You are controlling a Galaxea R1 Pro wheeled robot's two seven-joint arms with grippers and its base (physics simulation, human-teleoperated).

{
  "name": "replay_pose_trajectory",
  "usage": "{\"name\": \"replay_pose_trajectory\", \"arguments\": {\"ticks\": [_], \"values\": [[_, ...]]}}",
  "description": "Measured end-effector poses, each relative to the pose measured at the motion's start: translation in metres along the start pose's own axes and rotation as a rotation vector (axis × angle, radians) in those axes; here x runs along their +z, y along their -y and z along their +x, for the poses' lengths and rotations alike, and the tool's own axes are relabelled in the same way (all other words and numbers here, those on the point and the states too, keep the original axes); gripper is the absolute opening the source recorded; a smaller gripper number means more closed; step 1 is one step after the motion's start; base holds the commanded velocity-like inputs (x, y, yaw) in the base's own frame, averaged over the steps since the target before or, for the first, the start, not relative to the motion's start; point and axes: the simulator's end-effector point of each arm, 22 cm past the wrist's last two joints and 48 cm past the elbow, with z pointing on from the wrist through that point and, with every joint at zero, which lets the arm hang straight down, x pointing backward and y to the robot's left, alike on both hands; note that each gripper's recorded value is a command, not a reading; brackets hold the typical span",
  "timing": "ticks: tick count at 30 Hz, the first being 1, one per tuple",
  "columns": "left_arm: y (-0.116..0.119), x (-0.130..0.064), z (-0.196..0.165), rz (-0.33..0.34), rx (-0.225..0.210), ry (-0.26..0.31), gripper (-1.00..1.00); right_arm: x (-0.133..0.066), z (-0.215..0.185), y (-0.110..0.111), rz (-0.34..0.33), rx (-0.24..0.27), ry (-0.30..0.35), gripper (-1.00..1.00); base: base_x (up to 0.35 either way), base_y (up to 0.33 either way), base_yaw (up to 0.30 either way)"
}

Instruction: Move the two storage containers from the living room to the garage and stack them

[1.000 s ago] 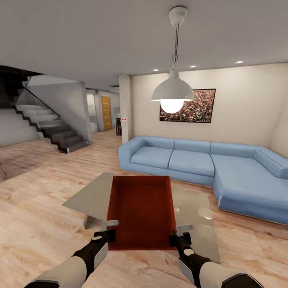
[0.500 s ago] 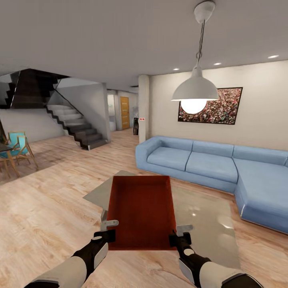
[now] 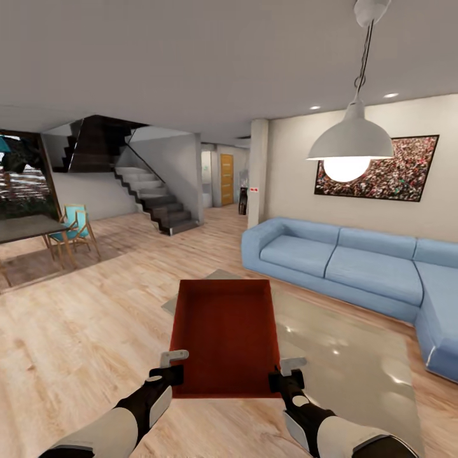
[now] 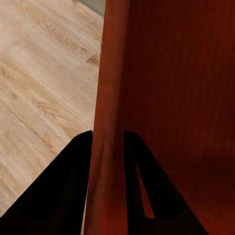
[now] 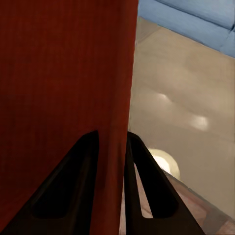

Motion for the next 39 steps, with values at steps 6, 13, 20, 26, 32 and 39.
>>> {"name": "replay_pose_trajectory", "arguments": {"ticks": [6,13,20,26,32,39], "values": [[0.0,0.0,0.0,0.0,0.0,0.0,-1.0,0.0,0.0,0.0,0.0,0.0,0.0,-1.0,0.0,0.0,0.3],[0.0,0.0,0.0,0.0,0.0,0.0,-1.0,0.0,0.0,0.0,0.0,0.0,0.0,-1.0,0.0,0.0,0.3],[0.0,0.0,0.0,0.0,0.0,0.0,-1.0,0.0,0.0,0.0,0.0,0.0,0.0,-1.0,0.0,0.0,0.3],[0.0,0.0,0.0,0.0,0.0,0.0,-1.0,0.0,0.0,0.0,0.0,0.0,0.0,-1.0,0.0,0.0,0.3],[0.0,0.0,0.0,0.0,0.0,0.0,-1.0,0.0,0.0,0.0,0.0,0.0,0.0,-1.0,0.0,0.0,0.3],[0.0,0.0,0.0,0.0,0.0,0.0,-1.0,0.0,0.0,0.0,0.0,0.0,0.0,-1.0,0.0,0.0,0.3]]}}
